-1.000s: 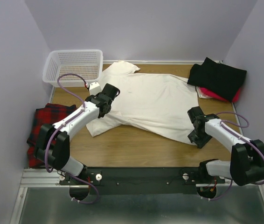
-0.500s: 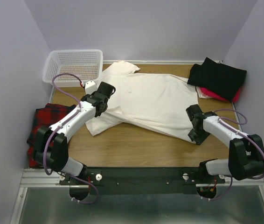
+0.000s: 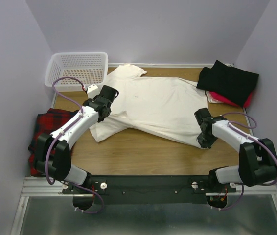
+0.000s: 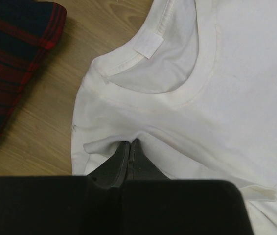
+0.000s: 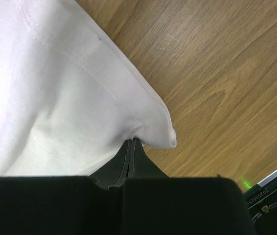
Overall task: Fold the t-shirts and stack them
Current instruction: Grap the side of the flattened tshirt closest away from the robot with both arms
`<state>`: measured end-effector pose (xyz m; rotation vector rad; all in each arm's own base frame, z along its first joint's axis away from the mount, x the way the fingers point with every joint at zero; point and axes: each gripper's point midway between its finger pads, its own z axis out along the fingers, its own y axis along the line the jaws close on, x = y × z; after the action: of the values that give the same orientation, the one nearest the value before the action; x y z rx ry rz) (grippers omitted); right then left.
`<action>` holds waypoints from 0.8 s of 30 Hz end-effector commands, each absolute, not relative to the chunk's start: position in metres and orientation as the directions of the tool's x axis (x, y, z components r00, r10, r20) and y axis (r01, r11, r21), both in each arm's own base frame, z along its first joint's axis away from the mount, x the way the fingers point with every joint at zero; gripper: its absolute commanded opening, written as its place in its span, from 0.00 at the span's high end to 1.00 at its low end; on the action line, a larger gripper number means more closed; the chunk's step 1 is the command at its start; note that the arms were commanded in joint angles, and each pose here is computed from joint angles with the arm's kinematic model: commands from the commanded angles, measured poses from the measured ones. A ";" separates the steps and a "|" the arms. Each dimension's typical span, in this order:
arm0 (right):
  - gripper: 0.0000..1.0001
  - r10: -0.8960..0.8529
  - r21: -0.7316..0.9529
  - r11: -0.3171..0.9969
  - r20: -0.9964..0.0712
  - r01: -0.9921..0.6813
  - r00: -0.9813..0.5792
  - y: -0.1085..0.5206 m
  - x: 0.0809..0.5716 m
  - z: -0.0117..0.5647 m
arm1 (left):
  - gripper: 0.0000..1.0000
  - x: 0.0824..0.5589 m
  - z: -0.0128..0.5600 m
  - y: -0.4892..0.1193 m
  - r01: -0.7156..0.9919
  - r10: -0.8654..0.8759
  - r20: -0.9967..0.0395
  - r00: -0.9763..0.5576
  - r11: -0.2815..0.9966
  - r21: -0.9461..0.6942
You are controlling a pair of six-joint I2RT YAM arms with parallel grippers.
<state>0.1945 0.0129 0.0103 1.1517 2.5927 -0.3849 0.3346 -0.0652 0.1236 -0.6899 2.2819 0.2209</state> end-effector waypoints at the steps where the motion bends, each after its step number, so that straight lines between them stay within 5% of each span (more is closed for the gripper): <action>1: 0.99 0.687 -0.121 0.633 -0.367 0.765 -0.627 0.011 0.194 -0.012 | 1.00 0.335 0.132 -0.055 -0.547 -0.409 -0.718 -0.563 0.836 -0.048; 24: 0.99 0.643 0.074 0.666 -0.562 0.742 -0.521 0.004 0.243 0.127 | 1.00 0.334 0.191 -0.048 -0.513 -0.362 -0.786 -0.501 0.856 -0.067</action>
<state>0.2525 0.0199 0.1065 1.0806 2.3529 -0.1453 0.3347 -0.0600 0.1575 -0.6479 2.2258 0.1733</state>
